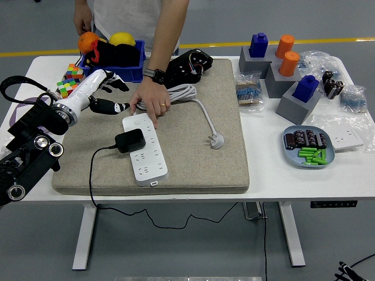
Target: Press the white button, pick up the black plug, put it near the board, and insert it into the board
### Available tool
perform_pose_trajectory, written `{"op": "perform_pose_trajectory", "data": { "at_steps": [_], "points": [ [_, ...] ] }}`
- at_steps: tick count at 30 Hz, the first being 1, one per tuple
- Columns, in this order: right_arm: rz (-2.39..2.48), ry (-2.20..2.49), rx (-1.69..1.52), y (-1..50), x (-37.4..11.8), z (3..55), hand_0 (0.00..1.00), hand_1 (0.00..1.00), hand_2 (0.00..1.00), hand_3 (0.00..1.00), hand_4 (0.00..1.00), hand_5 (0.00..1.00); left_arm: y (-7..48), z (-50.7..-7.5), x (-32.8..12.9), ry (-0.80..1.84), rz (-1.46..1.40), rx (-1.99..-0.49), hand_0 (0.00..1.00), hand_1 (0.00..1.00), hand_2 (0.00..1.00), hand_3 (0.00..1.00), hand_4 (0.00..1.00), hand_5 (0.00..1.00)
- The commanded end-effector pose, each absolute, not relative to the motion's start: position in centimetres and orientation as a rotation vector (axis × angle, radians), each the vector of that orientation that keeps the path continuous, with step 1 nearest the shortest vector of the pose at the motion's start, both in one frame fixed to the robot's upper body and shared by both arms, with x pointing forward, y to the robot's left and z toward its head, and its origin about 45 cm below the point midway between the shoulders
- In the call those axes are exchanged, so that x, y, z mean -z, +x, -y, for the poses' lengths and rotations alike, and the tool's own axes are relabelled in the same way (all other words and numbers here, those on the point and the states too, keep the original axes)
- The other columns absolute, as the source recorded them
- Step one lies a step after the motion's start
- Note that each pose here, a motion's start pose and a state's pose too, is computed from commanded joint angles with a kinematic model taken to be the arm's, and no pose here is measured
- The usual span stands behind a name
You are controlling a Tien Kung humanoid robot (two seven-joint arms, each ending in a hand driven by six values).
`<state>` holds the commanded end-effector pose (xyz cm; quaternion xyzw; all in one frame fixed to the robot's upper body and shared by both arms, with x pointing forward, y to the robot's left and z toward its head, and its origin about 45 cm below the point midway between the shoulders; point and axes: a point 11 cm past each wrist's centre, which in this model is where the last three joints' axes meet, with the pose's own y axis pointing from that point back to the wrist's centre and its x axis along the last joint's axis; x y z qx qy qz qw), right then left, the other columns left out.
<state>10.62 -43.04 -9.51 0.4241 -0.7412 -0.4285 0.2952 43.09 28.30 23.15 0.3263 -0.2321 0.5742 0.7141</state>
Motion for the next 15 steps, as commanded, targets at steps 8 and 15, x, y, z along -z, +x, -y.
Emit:
{"op": "perform_pose_trajectory", "data": {
  "at_steps": [8, 15],
  "points": [
    [1.970, 1.130, 1.141, 10.6, 9.6, 43.0, 0.779, 0.608, 0.624, 0.625, 0.719, 0.463, 42.7, -31.3, -22.4, 0.707, 0.450, -1.371, 0.824, 0.898, 0.910, 0.998, 0.950, 0.033],
    [1.967, 1.127, 1.140, 10.4, 9.6, 43.0, 0.779, 0.608, 0.624, 0.625, 0.719, 0.464, 42.1, -35.1, -21.8, 0.582, 0.318, -1.534, 0.888, 0.946, 0.956, 0.998, 0.979, 0.127]
  ]
}}
